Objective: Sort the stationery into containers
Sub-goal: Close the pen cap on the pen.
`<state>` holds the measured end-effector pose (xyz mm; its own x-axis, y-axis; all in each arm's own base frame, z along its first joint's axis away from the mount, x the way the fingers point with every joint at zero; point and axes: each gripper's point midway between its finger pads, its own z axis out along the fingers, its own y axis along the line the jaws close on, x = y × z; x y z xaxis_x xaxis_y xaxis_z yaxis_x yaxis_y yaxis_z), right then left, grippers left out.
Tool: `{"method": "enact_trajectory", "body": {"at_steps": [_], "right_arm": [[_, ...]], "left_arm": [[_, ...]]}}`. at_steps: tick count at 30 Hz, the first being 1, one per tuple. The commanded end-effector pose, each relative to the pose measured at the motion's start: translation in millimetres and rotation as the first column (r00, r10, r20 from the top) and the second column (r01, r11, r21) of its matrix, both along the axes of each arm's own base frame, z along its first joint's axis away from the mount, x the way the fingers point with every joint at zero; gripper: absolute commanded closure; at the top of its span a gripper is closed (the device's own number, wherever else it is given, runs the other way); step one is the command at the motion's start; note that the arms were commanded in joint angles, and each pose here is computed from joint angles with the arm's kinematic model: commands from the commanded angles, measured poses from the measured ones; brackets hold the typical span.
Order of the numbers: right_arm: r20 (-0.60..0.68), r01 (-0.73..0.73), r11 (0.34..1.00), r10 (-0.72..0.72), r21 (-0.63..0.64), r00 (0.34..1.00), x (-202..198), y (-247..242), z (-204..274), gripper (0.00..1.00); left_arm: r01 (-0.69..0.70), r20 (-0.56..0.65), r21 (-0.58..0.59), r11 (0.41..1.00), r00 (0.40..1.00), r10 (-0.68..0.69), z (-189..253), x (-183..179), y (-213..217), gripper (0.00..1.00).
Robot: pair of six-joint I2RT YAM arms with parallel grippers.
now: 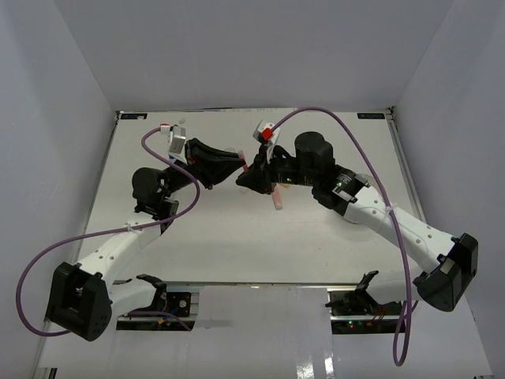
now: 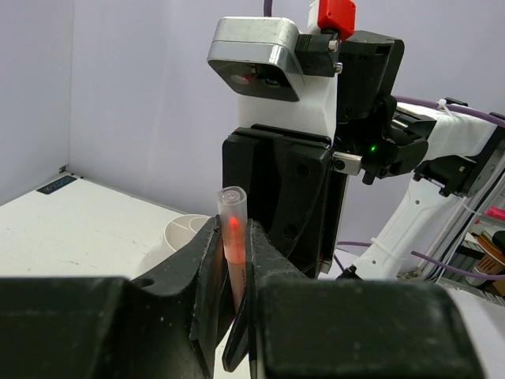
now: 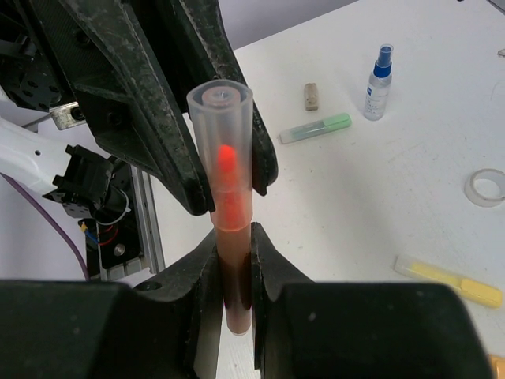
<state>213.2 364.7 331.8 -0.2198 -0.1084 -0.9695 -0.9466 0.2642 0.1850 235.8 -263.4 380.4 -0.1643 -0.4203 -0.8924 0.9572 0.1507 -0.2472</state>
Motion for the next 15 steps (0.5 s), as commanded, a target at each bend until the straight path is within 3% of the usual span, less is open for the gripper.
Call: {"method": "enact_trajectory", "body": {"at_steps": [1,15], "right_arm": [[0.418,-0.062,0.856,-0.186,0.513,0.889,-11,-38,229,0.92],[0.458,-0.070,0.835,-0.228,0.546,0.859,-11,-50,253,0.92]], "left_arm": [[0.267,-0.292,0.210,0.940,0.935,-0.200,-104,-30,-18,1.00],[0.302,-0.373,0.251,0.919,0.907,-0.197,-135,-33,-20,1.00]]}}
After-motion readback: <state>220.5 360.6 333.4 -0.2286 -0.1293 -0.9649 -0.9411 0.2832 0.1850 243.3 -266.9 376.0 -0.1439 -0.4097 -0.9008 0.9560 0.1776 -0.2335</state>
